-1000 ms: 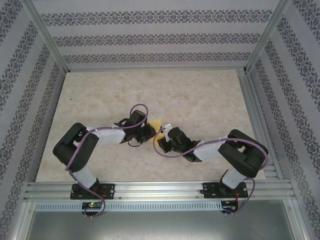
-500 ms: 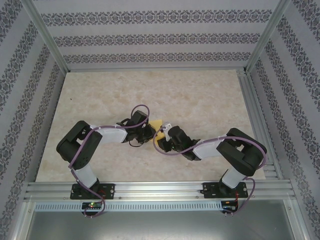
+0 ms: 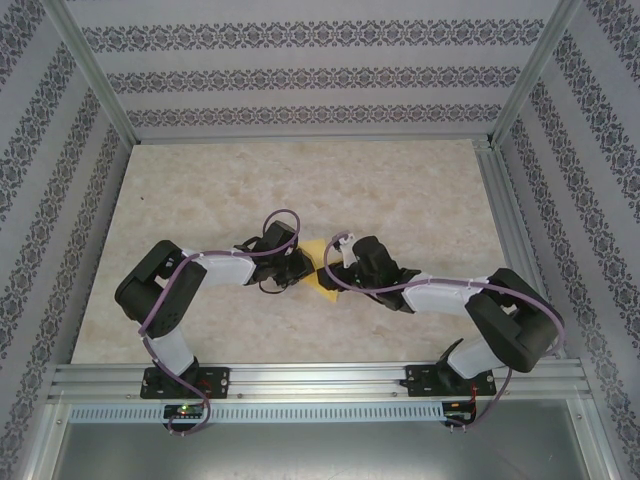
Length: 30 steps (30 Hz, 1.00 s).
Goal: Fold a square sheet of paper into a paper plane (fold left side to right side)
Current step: Fourth fold the wing at the center of the table.
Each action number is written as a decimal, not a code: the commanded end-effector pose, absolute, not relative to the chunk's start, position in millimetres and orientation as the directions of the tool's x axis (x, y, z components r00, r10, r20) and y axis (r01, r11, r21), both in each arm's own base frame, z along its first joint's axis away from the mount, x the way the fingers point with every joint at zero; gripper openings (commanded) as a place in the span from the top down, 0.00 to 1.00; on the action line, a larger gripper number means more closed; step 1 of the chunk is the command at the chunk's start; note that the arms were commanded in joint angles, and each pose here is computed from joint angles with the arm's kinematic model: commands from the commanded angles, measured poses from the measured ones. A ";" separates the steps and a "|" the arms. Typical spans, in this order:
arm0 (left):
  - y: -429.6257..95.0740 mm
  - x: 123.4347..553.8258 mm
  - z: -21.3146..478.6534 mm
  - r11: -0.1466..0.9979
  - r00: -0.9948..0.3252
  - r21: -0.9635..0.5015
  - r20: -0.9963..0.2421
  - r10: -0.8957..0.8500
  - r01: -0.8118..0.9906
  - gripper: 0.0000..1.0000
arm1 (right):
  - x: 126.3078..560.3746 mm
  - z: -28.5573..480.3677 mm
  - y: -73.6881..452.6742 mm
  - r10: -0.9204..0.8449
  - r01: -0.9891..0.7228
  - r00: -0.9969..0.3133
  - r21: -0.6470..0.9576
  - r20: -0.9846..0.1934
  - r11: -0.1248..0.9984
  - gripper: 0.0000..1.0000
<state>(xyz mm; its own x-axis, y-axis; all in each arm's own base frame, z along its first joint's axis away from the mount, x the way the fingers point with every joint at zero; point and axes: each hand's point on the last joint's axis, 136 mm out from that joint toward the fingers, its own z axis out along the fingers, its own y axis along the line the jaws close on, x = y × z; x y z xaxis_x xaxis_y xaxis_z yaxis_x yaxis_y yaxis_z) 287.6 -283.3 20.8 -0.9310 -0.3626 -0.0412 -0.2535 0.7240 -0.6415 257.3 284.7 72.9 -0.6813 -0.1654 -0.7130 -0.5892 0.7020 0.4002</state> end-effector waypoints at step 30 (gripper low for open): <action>-291.0 289.1 24.0 0.738 -0.939 -0.636 -0.062 -0.338 -0.224 0.81 | 244.2 44.0 294.4 -0.164 -0.464 -0.855 0.583 -0.493 0.666 0.45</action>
<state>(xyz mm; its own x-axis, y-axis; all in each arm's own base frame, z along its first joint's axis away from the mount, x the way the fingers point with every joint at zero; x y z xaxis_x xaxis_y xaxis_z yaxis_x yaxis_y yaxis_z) 288.5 -285.5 23.4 -0.9323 -0.3592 -0.0427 -0.2500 0.7251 -0.6417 241.6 284.7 38.0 -0.8599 -0.1644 -0.4833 -0.4500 0.6909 0.5658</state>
